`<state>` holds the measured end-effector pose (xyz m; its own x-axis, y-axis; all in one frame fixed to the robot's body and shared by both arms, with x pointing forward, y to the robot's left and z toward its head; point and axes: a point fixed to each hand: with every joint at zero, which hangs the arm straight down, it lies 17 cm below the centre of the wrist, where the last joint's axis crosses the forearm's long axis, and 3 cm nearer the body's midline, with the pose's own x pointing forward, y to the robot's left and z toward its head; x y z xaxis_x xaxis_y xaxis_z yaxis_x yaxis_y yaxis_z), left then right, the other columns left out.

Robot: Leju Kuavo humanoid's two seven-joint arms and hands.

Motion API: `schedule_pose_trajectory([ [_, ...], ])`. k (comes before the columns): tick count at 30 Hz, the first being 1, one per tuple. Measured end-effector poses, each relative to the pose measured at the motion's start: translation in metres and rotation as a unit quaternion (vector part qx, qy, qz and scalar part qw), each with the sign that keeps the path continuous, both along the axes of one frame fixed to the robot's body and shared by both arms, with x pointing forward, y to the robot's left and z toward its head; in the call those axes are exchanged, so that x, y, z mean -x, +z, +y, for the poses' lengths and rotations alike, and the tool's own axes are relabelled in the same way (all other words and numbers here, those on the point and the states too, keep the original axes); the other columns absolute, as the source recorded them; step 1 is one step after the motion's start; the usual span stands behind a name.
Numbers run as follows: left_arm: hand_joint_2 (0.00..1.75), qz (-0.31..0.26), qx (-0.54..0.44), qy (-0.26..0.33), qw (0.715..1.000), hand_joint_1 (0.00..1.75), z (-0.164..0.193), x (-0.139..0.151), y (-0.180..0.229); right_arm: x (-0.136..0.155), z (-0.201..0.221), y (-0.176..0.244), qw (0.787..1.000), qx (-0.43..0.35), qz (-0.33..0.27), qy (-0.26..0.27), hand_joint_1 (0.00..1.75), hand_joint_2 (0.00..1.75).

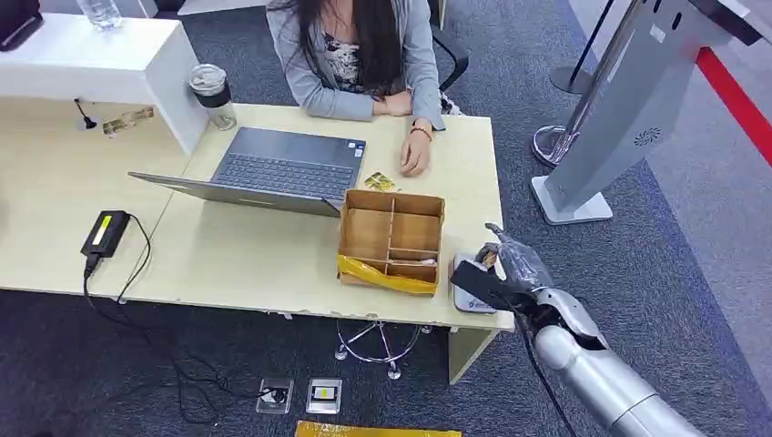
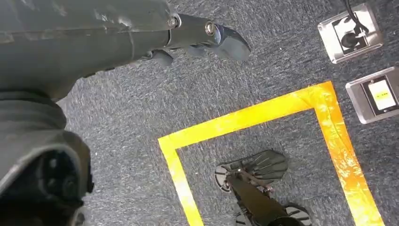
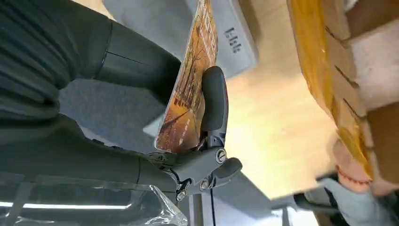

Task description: Pass the card to the sensor for recognition and then transmit it.

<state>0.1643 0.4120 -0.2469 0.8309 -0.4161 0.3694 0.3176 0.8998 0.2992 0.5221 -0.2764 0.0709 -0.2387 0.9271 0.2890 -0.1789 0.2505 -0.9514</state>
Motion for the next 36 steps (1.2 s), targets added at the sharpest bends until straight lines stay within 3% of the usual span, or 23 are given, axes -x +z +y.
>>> schedule_pose_trajectory([
  [5, 0.0, 0.0, 0.0, 0.001, 1.0, 0.0, 0.0, 0.0, 0.0, -0.006, -0.008, -0.01, 0.999, -0.018, 0.027, -0.01, 1.75, 1.75],
  [26, 0.0, 0.002, 0.002, 0.002, 1.0, 0.0, -0.001, 0.001, 0.0, -0.017, -0.01, -0.023, 0.998, -0.028, 0.043, -0.03, 1.75, 1.75],
  [36, 0.0, 0.005, 0.001, 0.003, 1.0, 0.0, 0.0, 0.002, -0.001, -0.031, -0.031, -0.008, 0.998, -0.026, 0.032, -0.055, 1.75, 1.75],
])
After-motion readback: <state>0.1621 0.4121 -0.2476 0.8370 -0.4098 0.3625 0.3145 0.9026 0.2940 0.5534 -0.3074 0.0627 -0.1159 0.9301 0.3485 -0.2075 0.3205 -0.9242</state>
